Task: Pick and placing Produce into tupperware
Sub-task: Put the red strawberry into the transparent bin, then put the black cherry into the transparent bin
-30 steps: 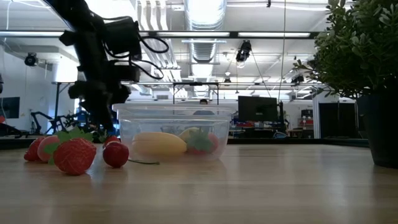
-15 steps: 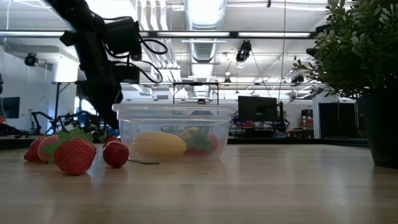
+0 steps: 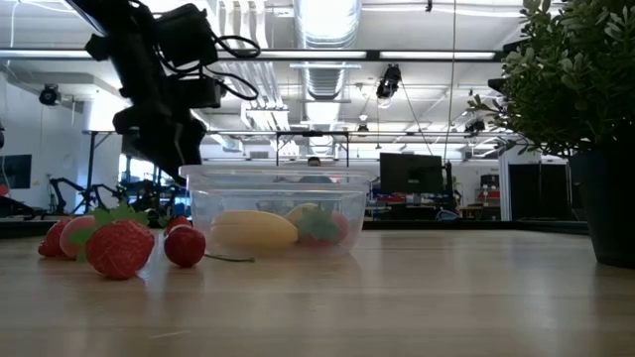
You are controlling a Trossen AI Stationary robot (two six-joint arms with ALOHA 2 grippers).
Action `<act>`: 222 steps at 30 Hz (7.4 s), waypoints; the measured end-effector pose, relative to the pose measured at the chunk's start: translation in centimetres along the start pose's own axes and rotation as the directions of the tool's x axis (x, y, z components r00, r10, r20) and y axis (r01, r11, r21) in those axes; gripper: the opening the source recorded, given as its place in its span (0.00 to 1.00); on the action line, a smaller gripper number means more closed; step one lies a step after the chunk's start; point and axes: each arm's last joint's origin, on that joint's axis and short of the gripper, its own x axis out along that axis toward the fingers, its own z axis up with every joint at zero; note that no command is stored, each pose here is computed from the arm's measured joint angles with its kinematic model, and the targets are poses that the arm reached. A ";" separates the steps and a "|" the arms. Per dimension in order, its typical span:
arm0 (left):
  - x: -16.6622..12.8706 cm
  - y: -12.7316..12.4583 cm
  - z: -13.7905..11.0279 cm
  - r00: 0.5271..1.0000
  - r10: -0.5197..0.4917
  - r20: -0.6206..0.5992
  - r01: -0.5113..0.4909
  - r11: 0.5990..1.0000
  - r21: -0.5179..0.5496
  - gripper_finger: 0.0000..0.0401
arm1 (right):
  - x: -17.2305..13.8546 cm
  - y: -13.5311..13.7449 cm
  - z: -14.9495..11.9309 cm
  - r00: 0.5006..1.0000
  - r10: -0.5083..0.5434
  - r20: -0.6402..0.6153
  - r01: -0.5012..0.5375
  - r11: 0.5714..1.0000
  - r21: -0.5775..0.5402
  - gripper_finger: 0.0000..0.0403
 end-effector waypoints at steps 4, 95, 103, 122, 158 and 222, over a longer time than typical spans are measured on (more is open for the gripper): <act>0.4 0.0 0.3 1.000 0.005 0.008 -0.005 1.000 -0.001 0.78 | 0.0 0.0 0.0 1.000 -0.001 0.001 0.001 1.000 0.000 0.62; -2.9 -0.5 4.4 0.991 -0.135 0.024 0.130 0.979 0.155 0.34 | 0.0 0.0 0.0 1.000 -0.002 0.002 0.002 1.000 0.000 0.62; -2.3 -4.3 7.4 0.967 -0.248 0.062 0.221 0.933 0.285 0.34 | 0.0 0.0 0.0 1.000 -0.002 0.002 0.002 1.000 0.000 0.60; 1.6 -7.8 9.6 0.972 -0.224 -0.064 0.224 0.974 0.001 0.62 | 0.0 0.0 0.0 1.000 -0.002 0.002 0.002 1.000 0.000 0.61; 1.9 -7.8 -2.4 0.955 -0.114 -0.273 0.173 0.964 0.201 0.64 | 0.0 0.0 0.0 1.000 -0.004 -0.004 0.004 1.000 -0.001 0.60; -4.6 -6.8 5.8 0.969 -0.088 0.232 0.046 0.982 0.181 0.21 | 0.0 0.0 0.0 1.000 -0.005 -0.005 0.005 1.000 -0.001 0.62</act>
